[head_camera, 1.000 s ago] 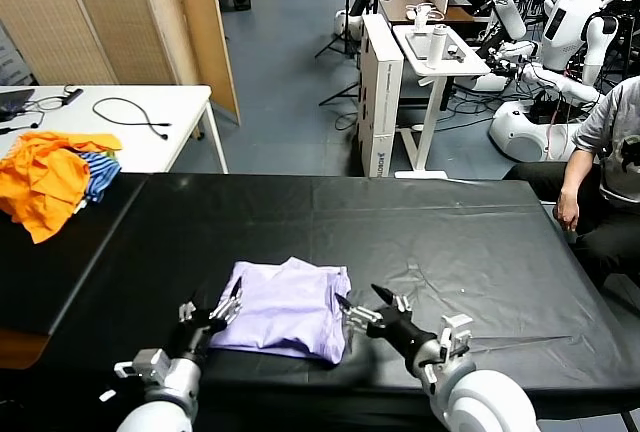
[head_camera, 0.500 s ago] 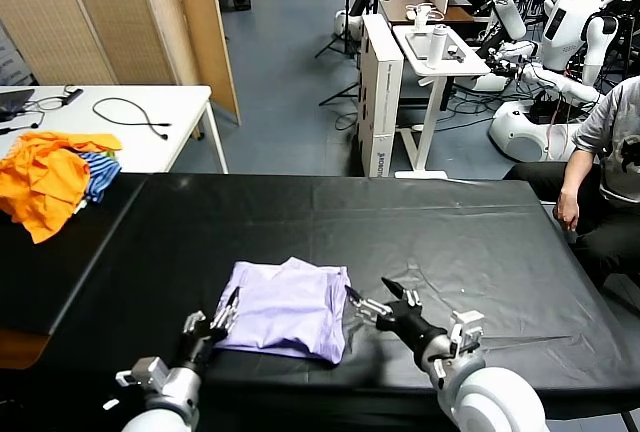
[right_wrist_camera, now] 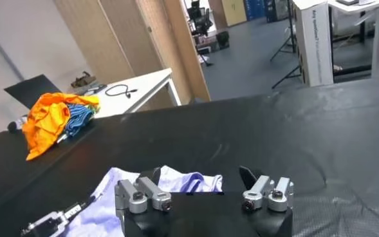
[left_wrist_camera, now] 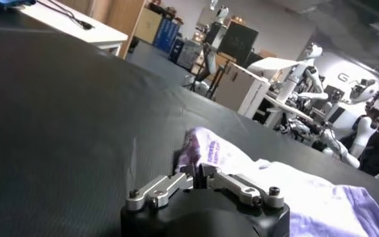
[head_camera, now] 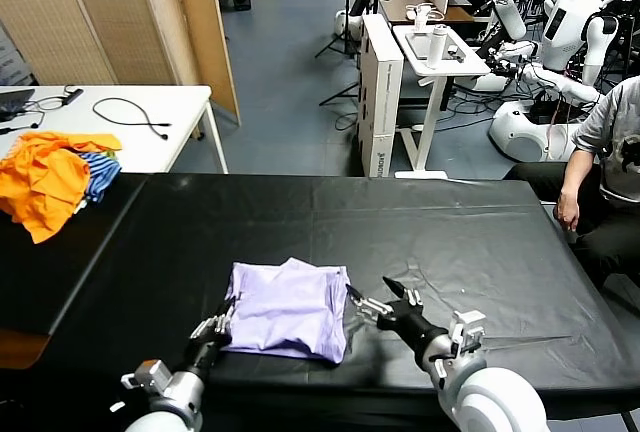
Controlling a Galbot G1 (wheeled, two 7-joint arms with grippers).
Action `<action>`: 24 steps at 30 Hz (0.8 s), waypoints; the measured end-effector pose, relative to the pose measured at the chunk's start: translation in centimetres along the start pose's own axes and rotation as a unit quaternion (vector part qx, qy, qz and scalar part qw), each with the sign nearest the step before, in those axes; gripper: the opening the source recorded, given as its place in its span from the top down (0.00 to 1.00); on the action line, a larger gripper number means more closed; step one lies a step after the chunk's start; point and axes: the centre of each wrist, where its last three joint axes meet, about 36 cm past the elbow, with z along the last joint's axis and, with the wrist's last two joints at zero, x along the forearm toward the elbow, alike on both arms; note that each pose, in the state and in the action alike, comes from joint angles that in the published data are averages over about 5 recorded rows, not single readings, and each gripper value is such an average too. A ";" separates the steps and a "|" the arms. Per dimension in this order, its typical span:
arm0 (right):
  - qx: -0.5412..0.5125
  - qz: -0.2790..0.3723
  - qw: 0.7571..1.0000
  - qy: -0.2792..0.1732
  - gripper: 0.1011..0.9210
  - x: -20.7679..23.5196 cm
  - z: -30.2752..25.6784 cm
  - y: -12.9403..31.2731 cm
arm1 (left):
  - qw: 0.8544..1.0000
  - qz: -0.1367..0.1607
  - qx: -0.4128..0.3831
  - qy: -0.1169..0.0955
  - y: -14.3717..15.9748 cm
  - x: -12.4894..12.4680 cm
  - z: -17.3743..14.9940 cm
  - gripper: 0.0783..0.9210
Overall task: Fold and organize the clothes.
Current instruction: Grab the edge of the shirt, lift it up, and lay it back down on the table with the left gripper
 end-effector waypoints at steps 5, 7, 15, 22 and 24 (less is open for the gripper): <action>-0.001 0.000 1.000 0.000 0.02 0.0 0.1 0.0 | 1.000 -0.002 -0.008 -0.005 0.0 -0.1 -0.3 0.92; -0.002 0.000 1.000 0.000 0.02 -0.1 0.1 0.0 | 1.000 -0.004 -0.014 -0.005 0.0 -0.1 -0.3 0.92; -0.003 0.001 1.000 0.003 0.02 -0.1 0.2 0.0 | 1.000 -0.007 -0.023 -0.007 -0.1 0.0 -0.4 0.69; -0.004 0.001 1.000 0.004 0.02 -0.1 0.3 0.0 | 1.000 -0.007 -0.019 -0.006 0.0 -0.1 -0.4 0.18; -0.004 0.001 1.000 0.005 0.02 -0.1 0.3 0.0 | 1.000 -0.006 -0.014 -0.006 0.0 -0.1 -0.2 0.08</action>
